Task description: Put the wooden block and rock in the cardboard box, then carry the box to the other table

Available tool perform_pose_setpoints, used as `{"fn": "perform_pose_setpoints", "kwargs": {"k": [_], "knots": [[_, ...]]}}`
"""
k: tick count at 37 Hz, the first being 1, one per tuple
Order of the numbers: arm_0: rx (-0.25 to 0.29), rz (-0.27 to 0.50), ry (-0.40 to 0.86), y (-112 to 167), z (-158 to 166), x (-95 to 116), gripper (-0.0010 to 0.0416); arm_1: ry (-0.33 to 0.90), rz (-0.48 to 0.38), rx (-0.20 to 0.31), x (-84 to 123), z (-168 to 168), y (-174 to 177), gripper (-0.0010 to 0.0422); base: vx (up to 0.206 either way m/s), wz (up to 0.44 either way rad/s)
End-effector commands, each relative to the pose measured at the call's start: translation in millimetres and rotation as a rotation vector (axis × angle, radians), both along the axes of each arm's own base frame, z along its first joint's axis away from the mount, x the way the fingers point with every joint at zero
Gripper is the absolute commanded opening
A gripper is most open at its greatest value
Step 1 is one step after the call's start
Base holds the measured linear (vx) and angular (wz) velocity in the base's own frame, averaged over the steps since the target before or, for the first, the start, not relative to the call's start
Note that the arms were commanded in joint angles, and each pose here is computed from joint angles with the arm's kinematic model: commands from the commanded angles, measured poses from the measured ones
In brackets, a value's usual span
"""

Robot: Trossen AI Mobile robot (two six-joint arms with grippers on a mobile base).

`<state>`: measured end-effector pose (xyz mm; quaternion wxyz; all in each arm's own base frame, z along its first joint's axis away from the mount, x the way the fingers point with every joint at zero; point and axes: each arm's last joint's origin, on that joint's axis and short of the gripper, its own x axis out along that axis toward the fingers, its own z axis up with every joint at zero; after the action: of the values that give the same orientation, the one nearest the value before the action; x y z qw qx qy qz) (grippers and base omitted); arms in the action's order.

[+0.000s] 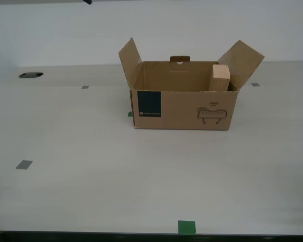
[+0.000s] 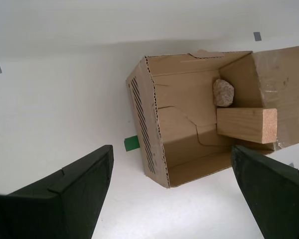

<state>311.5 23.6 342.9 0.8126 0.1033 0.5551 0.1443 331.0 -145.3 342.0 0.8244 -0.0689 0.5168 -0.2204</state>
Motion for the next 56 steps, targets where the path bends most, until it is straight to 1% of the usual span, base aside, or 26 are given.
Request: {"fn": "perform_pose_setpoints", "kwargs": {"k": [1, 7, 11, 13, 16, 18, 20, 23, 28, 31, 36, 40, 42, 51, 56], "knots": [[-0.002, 0.003, 0.025, 0.4, -10.9, 8.9, 0.039, 0.007, 0.011, -0.01, 1.9, -7.9, -0.9, 0.032, 0.0, 0.0], [-0.005, 0.003, 0.076, 1.0, -29.2, 21.7, 0.039, 0.021, 0.013, -0.005, 2.3, -18.1, -1.4, 0.0321, 0.0, 0.0], [-0.007, 0.007, 0.106, 1.3, -40.0, 29.4, 0.0389, 0.025, 0.014, -0.005, 6.5, -24.1, -3.0, 0.032, 0.0, 0.0], [0.003, 0.011, 0.108, 1.8, -44.2, 32.8, 0.039, 0.029, 0.013, -0.003, 6.7, -24.9, -3.4, 0.032, 0.0, 0.0], [0.049, 0.026, 0.12, 3.3, -50.6, 38.1, 0.0389, 0.053, 0.006, -0.004, 12.8, -34.0, -6.3, 0.032, 0.0, 0.0], [0.07, 0.033, 0.133, 4.1, -55.3, 41.2, 0.039, 0.068, 0.001, -0.007, 13.2, -36.7, -6.9, 0.032, 0.0, 0.0], [0.073, 0.034, 0.141, 4.2, -59.0, 43.2, 0.0389, 0.082, -0.007, -0.015, 17.7, -43.6, -9.2, 0.032, 0.0, 0.0], [0.074, 0.034, 0.149, 4.5, -66.3, 48.6, 0.039, 0.094, -0.008, -0.01, 19.9, -48.4, -10.1, 0.032, 0.0, 0.0], [0.077, 0.034, 0.171, 4.9, -77.0, 55.0, 0.039, 0.127, -0.028, -0.039, 24.7, -57.4, -13.6, 0.032, 0.0, 0.0], [0.077, 0.033, 0.184, 5.2, -83.3, 58.5, 0.039, 0.139, -0.034, -0.045, 28.4, -64.4, -15.9, 0.032, 0.0, 0.0], [0.083, 0.037, 0.195, 6.3, -91.4, 63.0, 0.039, 0.137, -0.034, -0.042, 31.4, -68.5, -17.6, 0.032, 0.0, 0.0], [0.119, 0.047, 0.205, 7.8, -99.8, 68.4, 0.039, 0.112, -0.038, -0.055, 33.3, -68.4, -19.2, 0.032, 0.0, 0.0], [0.125, 0.049, 0.213, 8.1, -105.2, 71.1, 0.0389, 0.092, -0.039, -0.063, 34.9, -67.6, -20.0, 0.032, 0.0, 0.0], [0.122, 0.056, 0.264, 12.6, -128.7, 79.9, 0.0389, 0.083, -0.039, -0.066, 36.2, -68.7, -20.8, 0.032, 0.0, 0.0], [0.123, 0.067, 0.228, 16.1, -129.0, 83.3, 0.0389, 0.098, -0.041, -0.06, 40.2, -76.0, -23.8, 0.032, 0.0, 0.0]]}}
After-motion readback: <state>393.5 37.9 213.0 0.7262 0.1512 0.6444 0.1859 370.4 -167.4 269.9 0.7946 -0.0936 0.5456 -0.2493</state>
